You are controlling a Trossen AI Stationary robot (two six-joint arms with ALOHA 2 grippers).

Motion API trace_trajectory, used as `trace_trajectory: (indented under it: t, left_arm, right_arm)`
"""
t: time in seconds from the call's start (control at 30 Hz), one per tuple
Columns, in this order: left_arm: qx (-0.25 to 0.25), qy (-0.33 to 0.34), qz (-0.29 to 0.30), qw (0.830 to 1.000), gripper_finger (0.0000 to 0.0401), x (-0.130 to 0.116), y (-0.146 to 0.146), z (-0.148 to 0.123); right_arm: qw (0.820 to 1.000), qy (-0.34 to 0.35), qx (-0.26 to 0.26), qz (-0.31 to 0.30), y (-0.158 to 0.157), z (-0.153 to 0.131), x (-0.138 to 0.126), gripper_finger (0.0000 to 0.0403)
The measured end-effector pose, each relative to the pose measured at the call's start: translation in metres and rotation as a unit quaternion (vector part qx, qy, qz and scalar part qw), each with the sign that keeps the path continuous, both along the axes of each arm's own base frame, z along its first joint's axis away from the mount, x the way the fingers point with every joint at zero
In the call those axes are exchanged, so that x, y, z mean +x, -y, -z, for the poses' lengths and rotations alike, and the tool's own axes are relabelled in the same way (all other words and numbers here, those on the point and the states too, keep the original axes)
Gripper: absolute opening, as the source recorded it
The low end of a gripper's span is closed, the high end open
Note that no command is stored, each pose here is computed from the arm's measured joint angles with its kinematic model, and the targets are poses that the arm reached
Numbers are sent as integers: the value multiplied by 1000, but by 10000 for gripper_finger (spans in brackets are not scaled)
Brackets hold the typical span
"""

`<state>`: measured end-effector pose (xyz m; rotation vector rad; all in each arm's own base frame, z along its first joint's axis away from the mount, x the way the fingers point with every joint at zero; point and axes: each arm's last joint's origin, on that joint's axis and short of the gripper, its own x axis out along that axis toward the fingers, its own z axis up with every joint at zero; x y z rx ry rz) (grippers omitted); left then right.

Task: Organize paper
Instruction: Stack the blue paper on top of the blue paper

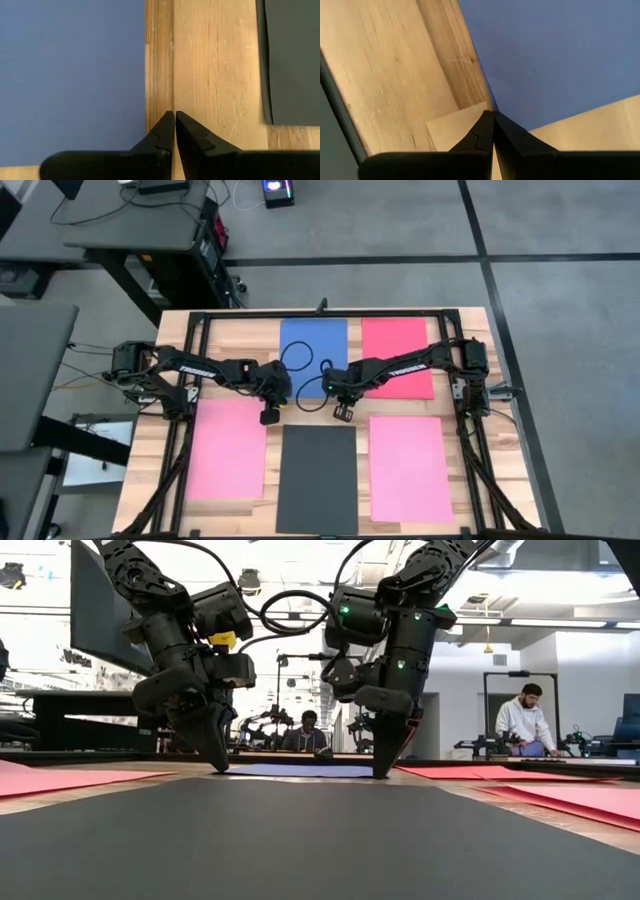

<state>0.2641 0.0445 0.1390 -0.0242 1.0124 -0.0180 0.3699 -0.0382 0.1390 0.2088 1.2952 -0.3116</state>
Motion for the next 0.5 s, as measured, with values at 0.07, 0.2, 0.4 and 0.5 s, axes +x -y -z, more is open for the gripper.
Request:
trace_trajectory:
  t: [0.07,0.2,0.4,0.5]
  left_arm:
    - [0,0,0,1000,0,0,0,0]
    - [0,0,0,1000,0,0,0,0]
    - [0,0,0,1000,0,0,0,0]
    - [0,-1,0,1000,0,0,0,0]
  right_arm:
    - [1000,0,0,1,0,0,0,0]
    - [1000,0,0,-1,-1,0,0,0]
    - [1000,4,0,-3,-2,-2,2,0]
    - [1000,3,-1,-4,-2,-5,3,0]
